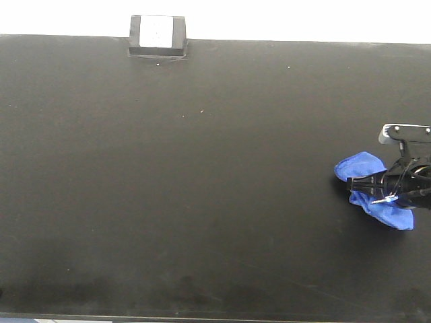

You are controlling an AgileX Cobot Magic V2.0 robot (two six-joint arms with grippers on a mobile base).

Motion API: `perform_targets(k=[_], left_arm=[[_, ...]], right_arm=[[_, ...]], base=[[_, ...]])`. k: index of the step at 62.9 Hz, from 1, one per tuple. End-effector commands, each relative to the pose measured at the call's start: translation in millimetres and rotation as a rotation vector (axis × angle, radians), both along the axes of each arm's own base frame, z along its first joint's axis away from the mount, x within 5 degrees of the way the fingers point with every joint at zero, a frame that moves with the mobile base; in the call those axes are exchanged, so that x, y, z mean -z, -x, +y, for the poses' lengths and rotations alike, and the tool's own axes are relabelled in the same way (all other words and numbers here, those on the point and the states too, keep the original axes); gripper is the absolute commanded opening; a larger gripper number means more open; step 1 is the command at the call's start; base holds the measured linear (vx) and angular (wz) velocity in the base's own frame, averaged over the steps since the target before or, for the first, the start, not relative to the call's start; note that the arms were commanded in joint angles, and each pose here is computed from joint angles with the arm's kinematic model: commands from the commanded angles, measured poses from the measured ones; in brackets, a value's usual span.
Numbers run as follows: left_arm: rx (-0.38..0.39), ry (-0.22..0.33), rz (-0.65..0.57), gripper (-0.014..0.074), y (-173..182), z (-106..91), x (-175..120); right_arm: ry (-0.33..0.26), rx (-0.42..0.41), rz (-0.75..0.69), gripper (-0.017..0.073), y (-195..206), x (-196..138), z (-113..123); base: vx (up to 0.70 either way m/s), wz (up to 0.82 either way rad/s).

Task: Wipe right workspace with blue cloth
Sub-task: 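Drag the cloth across the bench surface with the right gripper, then open the right gripper to release the cloth on the bench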

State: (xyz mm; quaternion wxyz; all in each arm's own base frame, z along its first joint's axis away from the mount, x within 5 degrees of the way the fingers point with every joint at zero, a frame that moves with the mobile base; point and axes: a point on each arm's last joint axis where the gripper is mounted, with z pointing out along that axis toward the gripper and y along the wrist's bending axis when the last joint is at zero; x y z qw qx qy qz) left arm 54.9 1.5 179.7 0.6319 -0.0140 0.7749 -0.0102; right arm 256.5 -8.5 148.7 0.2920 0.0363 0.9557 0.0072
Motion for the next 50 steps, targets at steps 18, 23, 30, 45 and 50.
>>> perform_targets(k=[18, 23, 30, 45, 50], left_arm=[[0.014, 0.009, -0.064, -0.0006, -1, -1.3, 2], [0.014, 0.009, -0.064, -0.0006, -1, -1.3, 2], [0.014, 0.009, -0.064, -0.0006, -1, -1.3, 2], [0.014, 0.009, -0.064, -0.0006, -1, -1.3, 2], [0.014, 0.009, -0.064, -0.0006, -1, -1.3, 2]], right_arm=[[0.007, -0.015, -0.161, 0.0613, -8, -54, 0], [0.013, -0.031, -0.22, 0.0642, -4, -79, 1], [0.026, -0.053, -0.33, 0.0627, 11, -122, 3], [0.048, -0.068, -0.641, 0.0419, 85, -205, 7], [0.067, -0.079, -0.71, 0.0239, 117, -219, 8]], base=[[0.0, 0.0], [0.0, 0.0], [0.0, 0.0], [0.0, 0.0], [0.0, 0.0]])
